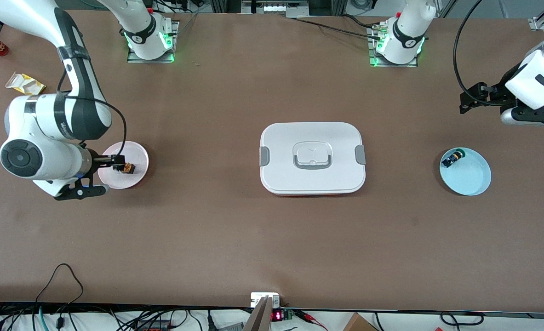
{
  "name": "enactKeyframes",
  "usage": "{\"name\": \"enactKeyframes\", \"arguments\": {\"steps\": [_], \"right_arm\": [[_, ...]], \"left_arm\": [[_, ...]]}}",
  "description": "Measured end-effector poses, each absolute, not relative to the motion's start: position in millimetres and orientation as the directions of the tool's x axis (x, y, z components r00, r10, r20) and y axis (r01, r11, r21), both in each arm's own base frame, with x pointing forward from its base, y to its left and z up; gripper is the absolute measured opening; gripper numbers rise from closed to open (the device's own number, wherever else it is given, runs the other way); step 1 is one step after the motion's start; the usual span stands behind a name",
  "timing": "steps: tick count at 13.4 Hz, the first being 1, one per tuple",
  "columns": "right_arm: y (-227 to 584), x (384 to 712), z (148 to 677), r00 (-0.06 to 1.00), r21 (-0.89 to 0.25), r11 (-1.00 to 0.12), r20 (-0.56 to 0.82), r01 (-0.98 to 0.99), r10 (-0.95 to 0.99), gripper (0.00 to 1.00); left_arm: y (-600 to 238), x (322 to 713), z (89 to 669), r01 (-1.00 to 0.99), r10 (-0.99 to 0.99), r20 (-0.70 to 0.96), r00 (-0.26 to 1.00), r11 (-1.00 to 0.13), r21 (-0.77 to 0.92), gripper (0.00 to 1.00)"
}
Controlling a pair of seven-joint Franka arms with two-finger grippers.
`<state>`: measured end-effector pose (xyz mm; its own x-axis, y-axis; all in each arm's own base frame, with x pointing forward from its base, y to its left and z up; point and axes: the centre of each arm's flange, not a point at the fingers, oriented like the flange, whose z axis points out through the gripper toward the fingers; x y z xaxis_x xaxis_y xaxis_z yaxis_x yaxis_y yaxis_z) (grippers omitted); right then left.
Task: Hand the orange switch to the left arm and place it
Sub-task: 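Lower the right gripper over the orange switch on the white plate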
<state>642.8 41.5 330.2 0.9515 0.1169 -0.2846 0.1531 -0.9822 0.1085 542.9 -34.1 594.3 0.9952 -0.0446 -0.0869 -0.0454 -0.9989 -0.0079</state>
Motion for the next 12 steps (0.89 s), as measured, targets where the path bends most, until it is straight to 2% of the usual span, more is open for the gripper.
{"name": "enactKeyframes", "arguments": {"steps": [3,12], "right_arm": [[23.2,637.1,288.1,0.958,0.105,-0.986,-0.270,0.133,0.100,1.00],[-8.5,624.2,234.1,0.965,0.096,-0.991,-0.252,0.093,0.067,1.00]], "left_arm": [[-43.0,545.5,590.4,-0.061,-0.061,-0.086,0.994,-0.998,-0.008,1.00],[-46.3,554.6,581.8,-0.067,-0.066,-0.076,0.995,-0.998,-0.007,1.00]]}}
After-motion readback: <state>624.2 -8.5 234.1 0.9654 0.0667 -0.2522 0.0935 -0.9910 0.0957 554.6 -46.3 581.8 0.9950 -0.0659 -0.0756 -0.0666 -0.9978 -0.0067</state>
